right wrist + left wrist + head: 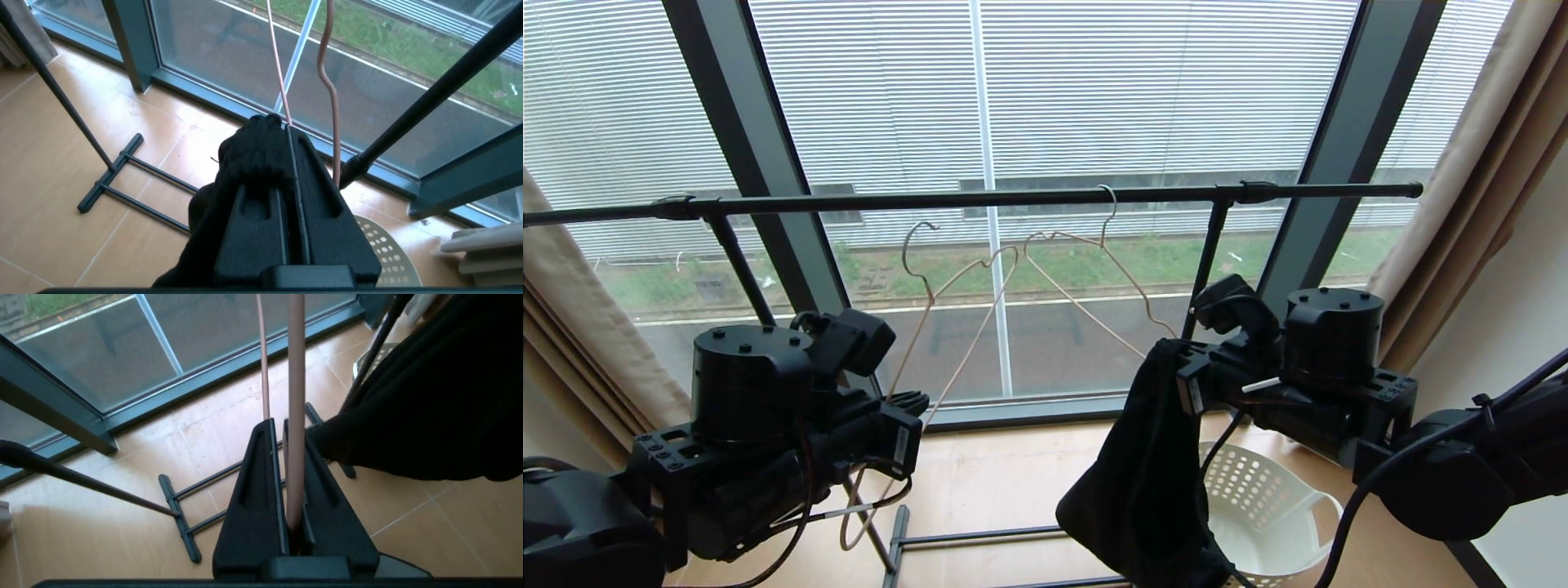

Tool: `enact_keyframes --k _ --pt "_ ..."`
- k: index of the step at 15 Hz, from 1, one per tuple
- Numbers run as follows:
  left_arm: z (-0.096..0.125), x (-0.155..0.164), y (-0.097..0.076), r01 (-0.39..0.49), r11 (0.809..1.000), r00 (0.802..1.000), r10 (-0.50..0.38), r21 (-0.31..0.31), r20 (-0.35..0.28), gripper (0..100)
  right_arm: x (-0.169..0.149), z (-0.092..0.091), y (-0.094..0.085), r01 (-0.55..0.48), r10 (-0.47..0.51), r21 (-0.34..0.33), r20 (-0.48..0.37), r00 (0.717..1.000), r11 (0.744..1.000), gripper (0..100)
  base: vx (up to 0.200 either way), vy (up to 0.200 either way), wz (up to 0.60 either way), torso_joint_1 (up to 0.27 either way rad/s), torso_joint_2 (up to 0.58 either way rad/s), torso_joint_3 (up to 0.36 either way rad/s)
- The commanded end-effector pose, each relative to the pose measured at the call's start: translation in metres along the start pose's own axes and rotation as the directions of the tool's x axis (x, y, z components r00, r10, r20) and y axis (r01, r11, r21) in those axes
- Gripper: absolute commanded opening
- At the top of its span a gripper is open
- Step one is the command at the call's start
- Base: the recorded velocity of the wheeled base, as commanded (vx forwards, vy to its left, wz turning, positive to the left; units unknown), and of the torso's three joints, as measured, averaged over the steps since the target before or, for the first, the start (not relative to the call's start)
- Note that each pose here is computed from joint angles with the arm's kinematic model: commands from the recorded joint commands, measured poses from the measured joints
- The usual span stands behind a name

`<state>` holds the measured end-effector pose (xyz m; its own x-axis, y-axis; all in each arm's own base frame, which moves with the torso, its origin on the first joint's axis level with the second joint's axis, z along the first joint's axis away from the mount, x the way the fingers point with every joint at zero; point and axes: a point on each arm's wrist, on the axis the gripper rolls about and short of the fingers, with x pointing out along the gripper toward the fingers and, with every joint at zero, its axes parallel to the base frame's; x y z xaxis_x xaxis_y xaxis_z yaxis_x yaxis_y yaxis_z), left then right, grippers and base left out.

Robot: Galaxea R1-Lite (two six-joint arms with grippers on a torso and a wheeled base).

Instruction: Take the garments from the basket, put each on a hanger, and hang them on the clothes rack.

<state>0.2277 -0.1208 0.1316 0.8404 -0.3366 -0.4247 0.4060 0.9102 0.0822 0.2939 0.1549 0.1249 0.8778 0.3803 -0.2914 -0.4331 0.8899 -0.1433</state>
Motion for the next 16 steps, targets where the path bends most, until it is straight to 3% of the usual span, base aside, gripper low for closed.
enact_keyframes --k 1,4,6,9,10,16 --pt "-0.007 -0.004 0.001 0.013 1.0 1.0 -0.013 -0.001 -0.017 0 -0.001 0.003 -0.001 0.021 -0.021 0.0 0.01 1.0 1.0 0 0.0 0.0 0.0 0.0 0.0 0.0" --pt "-0.007 -0.014 0.001 0.053 0.999 0.999 -0.053 0.011 0.002 0 -0.009 0.01 0.008 0.07 -0.069 -0.018 0.025 0.997 0.997 0 0.0 0.0 0.0 0.0 0.0 0.0" --pt "-0.012 -0.017 0.0 0.095 0.994 0.995 -0.095 0.044 -0.007 0 -0.009 0.01 0.009 0.128 -0.126 -0.063 0.025 0.992 0.99 0 0.0 0.0 0.0 0.0 0.0 0.0" --pt "-0.022 -0.018 0.0 0.106 0.99 0.994 -0.104 0.096 -0.025 0 -0.008 0.011 0.009 0.176 -0.175 -0.073 0.02 0.984 0.982 0 0.0 0.0 0.0 0.0 0.0 0.0" --pt "-0.028 -0.02 -0.001 0.14 0.982 0.99 -0.139 0.128 -0.022 0 -0.007 0.011 0.008 0.207 -0.206 -0.074 0.019 0.978 0.975 0 0.0 0.0 0.0 0.0 0.0 0.0" --pt "-0.041 -0.027 -0.004 0.272 0.945 0.962 -0.272 0.182 -0.027 0 -0.002 0.018 0.004 0.37 -0.369 -0.09 0.03 0.929 0.925 0 0.0 0.0 0.0 0.0 0.0 0.0"
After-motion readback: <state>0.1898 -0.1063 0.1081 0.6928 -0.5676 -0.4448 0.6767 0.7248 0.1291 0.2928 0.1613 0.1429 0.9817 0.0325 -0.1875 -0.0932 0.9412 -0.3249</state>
